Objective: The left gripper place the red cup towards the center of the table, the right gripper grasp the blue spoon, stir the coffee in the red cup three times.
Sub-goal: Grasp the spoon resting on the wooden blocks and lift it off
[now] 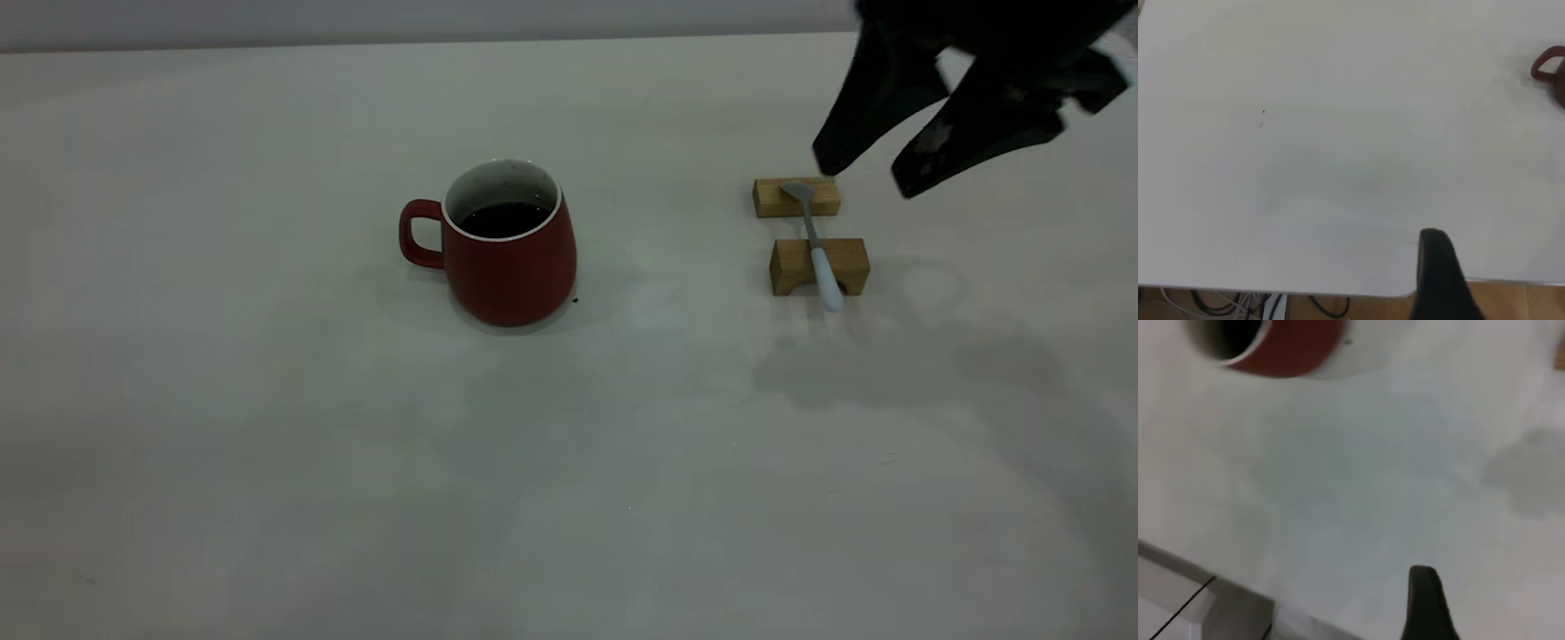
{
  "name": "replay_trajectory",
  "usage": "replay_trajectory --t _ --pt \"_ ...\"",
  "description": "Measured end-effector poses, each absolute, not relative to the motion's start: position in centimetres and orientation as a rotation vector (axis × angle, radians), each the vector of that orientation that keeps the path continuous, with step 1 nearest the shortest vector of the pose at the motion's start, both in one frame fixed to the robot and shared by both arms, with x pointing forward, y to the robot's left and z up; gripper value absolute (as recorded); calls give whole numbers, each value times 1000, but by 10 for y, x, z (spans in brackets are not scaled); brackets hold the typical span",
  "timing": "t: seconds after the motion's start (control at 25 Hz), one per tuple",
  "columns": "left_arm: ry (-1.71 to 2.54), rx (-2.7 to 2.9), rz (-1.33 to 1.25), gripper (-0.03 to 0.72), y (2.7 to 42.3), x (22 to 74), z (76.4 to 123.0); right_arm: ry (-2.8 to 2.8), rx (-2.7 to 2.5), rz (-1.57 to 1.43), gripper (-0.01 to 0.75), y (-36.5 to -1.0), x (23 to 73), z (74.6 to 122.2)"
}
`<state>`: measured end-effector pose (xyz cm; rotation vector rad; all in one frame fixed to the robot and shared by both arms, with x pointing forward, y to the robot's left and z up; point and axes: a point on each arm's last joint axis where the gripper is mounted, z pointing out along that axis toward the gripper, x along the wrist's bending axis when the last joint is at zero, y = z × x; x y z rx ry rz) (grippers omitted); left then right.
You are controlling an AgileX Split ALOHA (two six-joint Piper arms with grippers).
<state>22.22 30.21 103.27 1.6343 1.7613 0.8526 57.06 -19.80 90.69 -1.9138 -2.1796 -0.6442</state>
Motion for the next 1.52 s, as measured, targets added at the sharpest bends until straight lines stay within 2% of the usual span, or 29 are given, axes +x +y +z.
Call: replay_trajectory --t 0.36,0.56,1.4,1.52 --pt "1761 1634 853 519 302 222 1033 -2238 -1933 -371 553 -173 601 857" --pt "1761 1634 853 519 302 222 1033 -2267 -1998 -247 553 -171 611 837" --pt "1761 1634 853 519 302 222 1033 -2285 -2046 -204 553 -172 623 780" --pt "1761 1634 853 519 302 222 1033 -2293 -2055 -222 527 -172 625 778"
